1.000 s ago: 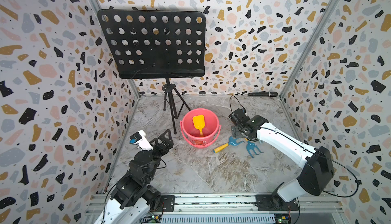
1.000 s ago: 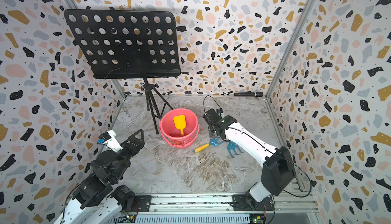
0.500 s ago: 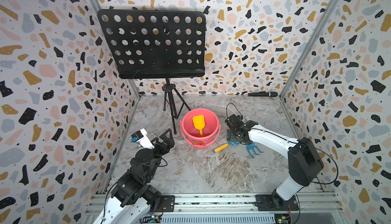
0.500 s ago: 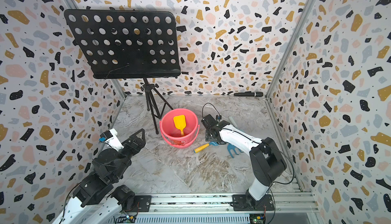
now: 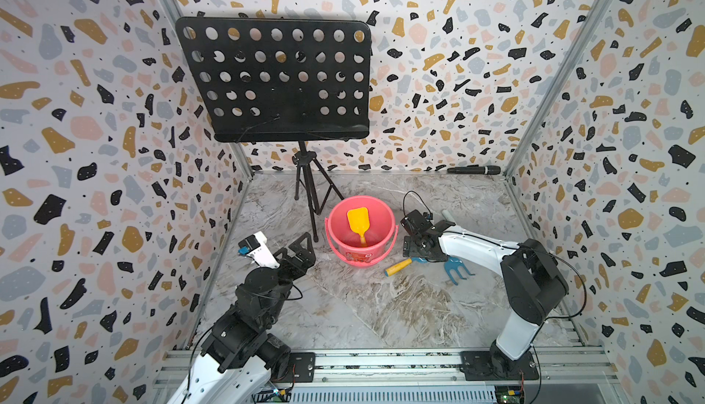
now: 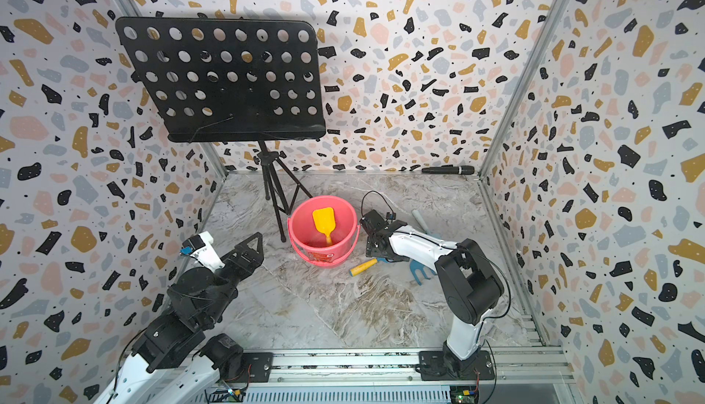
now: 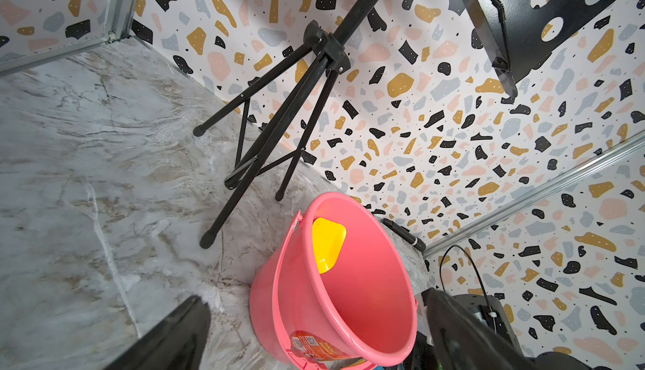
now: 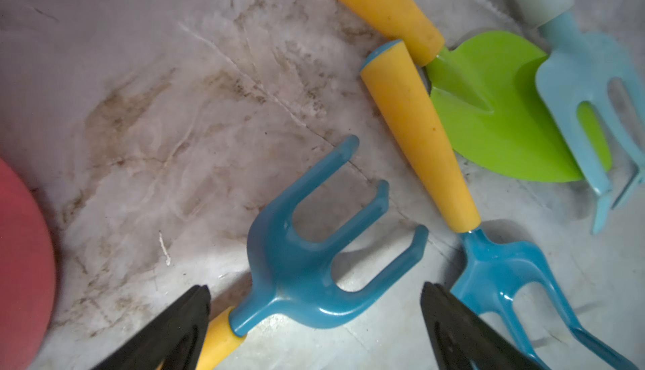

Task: Organize the gardening tools
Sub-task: Pick up the gardening tool from the center of the board.

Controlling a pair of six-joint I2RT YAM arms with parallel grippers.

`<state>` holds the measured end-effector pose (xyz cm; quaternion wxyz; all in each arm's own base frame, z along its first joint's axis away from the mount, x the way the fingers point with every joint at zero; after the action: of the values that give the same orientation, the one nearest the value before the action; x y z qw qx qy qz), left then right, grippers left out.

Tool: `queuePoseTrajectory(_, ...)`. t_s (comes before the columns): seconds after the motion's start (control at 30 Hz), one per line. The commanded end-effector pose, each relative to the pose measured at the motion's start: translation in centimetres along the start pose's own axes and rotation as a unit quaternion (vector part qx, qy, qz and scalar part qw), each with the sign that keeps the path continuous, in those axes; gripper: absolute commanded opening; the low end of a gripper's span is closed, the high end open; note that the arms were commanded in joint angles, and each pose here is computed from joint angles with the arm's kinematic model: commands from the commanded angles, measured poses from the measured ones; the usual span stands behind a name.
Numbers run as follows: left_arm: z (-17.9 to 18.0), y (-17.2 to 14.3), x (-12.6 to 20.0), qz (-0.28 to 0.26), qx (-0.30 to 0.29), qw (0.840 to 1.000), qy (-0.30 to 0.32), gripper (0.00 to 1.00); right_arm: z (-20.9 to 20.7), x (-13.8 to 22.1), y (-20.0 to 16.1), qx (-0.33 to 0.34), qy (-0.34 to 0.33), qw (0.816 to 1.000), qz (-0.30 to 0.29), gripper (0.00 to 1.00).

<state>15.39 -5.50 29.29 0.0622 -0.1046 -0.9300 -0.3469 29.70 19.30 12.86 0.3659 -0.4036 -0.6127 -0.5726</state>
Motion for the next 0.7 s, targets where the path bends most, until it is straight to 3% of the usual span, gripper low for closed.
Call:
queuePoseTrajectory(0.0,-0.7,0.7,0.4,-0.012,-0.001,1.000,-0.017,0.99,0.0,-0.4,-0.2,-0.010,0.000,1.000,0.006,1.00)
queuePoseTrajectory(0.37,-0.7,0.8,0.5,-0.016,0.000,1.000,-0.017,1.00,-1.3,-0.6,-2.5,0.019,-0.015,0.999,0.042,1.00)
queuePoseTrajectory(0.67,-0.6,0.8,0.7,-0.014,0.001,1.000,-0.017,0.99,-2.8,0.2,-4.5,0.096,-0.022,0.992,0.079,0.96)
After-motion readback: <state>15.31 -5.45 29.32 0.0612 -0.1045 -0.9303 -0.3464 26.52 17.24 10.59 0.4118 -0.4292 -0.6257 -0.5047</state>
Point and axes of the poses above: each gripper's point midway between its finger pads, its own x axis back along the fingers, its own z axis along the line the jaws close on, y = z × x, the point moved 8 cm from there along x, back along the fingers, and after that the axes turned 7 degrees about x, right-handed, at the moved point
